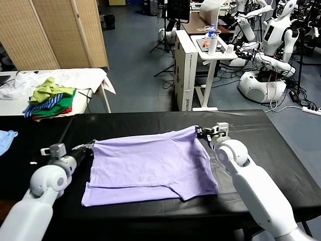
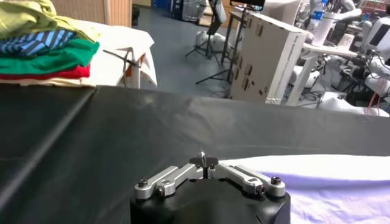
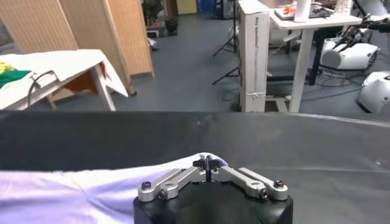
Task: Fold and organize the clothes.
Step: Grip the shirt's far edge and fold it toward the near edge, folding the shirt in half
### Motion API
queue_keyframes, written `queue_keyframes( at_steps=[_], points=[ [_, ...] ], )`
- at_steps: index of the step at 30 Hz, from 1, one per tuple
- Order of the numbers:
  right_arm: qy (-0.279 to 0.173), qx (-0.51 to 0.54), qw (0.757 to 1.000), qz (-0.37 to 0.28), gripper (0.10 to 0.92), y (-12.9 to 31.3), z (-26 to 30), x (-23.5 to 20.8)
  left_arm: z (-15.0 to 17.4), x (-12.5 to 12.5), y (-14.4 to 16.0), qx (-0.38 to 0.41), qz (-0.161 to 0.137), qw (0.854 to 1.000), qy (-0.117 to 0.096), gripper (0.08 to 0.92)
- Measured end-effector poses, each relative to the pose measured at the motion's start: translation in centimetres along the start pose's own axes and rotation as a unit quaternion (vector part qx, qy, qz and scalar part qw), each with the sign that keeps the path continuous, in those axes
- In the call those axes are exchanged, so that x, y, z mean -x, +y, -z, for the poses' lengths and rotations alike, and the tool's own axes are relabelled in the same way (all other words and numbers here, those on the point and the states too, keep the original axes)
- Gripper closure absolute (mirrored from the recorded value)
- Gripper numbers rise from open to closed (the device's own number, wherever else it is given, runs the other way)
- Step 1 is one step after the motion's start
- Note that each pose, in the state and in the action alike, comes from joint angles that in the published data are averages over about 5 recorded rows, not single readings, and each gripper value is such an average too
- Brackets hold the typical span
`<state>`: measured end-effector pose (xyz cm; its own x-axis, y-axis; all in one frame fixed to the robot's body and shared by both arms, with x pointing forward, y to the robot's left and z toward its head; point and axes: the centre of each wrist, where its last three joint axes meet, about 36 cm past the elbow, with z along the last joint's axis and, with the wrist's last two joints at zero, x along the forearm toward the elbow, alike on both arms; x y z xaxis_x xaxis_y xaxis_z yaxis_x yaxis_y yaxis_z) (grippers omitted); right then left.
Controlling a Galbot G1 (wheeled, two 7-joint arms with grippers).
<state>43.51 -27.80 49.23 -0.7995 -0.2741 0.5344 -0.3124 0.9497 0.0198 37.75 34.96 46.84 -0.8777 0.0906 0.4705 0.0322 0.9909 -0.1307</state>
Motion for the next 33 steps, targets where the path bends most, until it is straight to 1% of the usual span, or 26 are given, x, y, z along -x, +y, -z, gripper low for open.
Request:
queue_keyframes(
  at_steps=[8,15,24,33],
  points=[
    [0.032,-0.003,0.999,0.008,0.882,0.9,-3.1,-2.4,-1.1,-2.5,-1.1,0.01,0.005,1.0,0.004,0.853],
    [0.052,-0.004,0.999,0.011,0.882,1.5,-4.8,-2.9,-3.0,-3.9,-1.8,0.014,0.01,1.0,0.02,0.853],
    [0.059,-0.001,0.998,0.015,0.882,1.7,-5.6,-2.8,-4.6,-5.0,-2.6,0.019,0.018,0.999,0.033,0.853],
    [0.059,0.003,0.998,0.014,0.882,1.6,-5.7,-2.5,-5.3,-5.8,-3.0,0.03,0.03,0.999,0.034,0.853]
  ],
)
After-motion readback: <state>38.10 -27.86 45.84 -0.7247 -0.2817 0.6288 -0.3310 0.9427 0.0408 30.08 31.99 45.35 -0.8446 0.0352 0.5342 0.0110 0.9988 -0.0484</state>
